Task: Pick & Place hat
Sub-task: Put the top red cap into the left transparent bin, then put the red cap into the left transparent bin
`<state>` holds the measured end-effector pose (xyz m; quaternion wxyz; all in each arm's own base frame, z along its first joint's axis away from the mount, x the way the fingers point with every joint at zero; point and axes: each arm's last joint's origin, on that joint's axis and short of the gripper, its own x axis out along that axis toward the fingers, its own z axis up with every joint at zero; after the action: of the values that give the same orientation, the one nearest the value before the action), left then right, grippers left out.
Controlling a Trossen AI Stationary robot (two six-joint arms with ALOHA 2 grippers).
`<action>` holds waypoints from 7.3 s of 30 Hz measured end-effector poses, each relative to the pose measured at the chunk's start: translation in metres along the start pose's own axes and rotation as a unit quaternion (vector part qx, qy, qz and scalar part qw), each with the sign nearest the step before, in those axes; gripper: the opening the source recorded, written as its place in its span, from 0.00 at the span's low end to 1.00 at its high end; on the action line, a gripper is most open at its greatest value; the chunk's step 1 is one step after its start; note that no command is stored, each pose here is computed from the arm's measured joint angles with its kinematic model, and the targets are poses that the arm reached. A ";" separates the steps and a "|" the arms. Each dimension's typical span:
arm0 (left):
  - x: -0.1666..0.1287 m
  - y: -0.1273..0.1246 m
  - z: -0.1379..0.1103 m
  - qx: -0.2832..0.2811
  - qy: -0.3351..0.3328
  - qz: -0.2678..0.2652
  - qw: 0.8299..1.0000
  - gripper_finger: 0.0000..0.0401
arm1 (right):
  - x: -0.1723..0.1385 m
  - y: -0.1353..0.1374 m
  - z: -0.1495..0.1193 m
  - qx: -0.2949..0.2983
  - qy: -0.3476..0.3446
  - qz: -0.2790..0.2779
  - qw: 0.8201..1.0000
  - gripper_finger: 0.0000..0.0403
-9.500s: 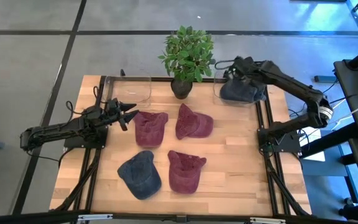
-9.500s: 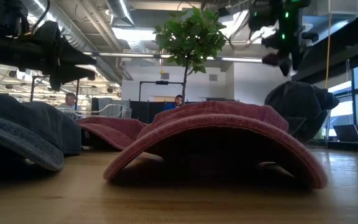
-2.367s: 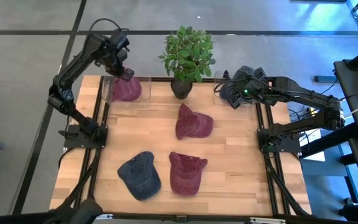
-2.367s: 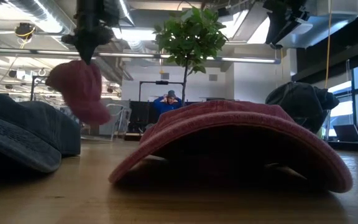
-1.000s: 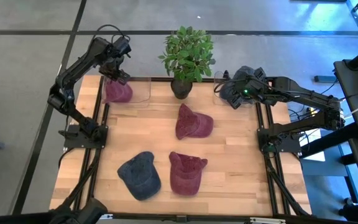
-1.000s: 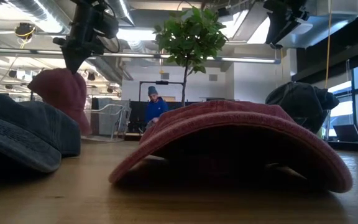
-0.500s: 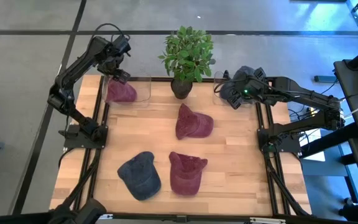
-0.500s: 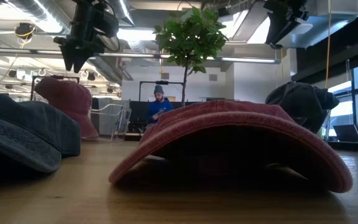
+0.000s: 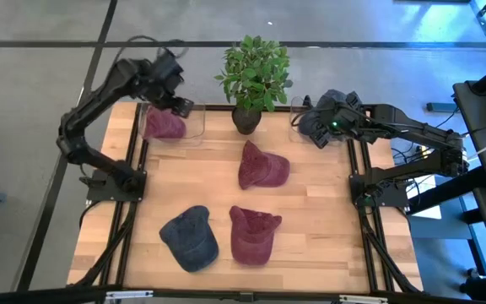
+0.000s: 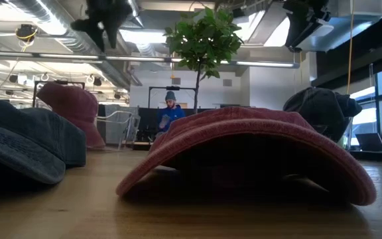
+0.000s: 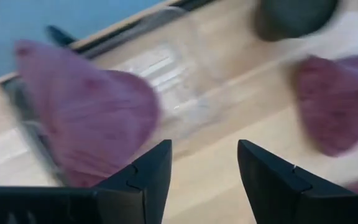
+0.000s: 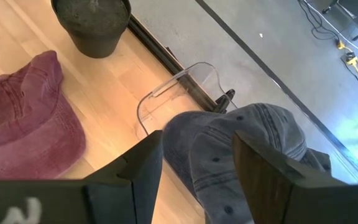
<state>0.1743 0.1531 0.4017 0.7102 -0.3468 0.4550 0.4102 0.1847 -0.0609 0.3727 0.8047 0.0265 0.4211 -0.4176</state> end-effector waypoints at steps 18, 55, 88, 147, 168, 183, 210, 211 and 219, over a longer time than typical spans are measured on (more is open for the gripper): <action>0.085 -0.152 -0.082 -0.014 -0.122 -0.153 0.981 0.44 | 0.000 -0.001 -0.005 -0.044 0.026 0.006 0.999 0.48; 0.282 -0.186 -0.105 -0.121 -0.101 -0.089 0.984 0.43 | -0.001 0.000 -0.006 -0.055 0.034 0.032 0.997 0.48; 0.263 -0.189 -0.099 -0.089 -0.104 -0.108 0.985 0.01 | 0.000 0.000 -0.006 -0.055 0.033 0.032 0.997 0.48; 0.010 0.014 -0.058 -0.138 -0.349 0.042 0.926 0.01 | -0.001 0.005 0.000 -0.037 0.010 0.077 0.996 0.48; 0.078 -0.004 -0.039 -0.094 -0.222 0.170 0.956 0.04 | -0.001 0.005 0.000 -0.036 0.011 0.077 0.996 0.48; 0.087 0.002 -0.049 -0.080 -0.157 0.233 0.956 0.10 | -0.001 0.005 0.000 -0.037 0.011 0.077 0.996 0.48; 0.089 -0.139 -0.097 0.284 -0.137 -0.214 0.924 0.53 | -0.001 0.005 0.000 -0.037 0.011 0.077 0.996 0.48; 0.096 -0.149 -0.103 0.297 -0.132 -0.219 0.920 0.53 | -0.001 0.005 0.000 -0.037 0.011 0.077 0.996 0.48; 0.153 -0.216 -0.137 0.359 -0.100 -0.305 0.876 0.56 | -0.001 0.004 0.000 -0.038 0.011 0.077 0.996 0.48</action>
<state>0.3572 -0.0159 0.2375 0.9175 -0.1470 0.3693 0.0138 0.1878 -0.0577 0.3720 0.8305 0.0325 0.4421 -0.3373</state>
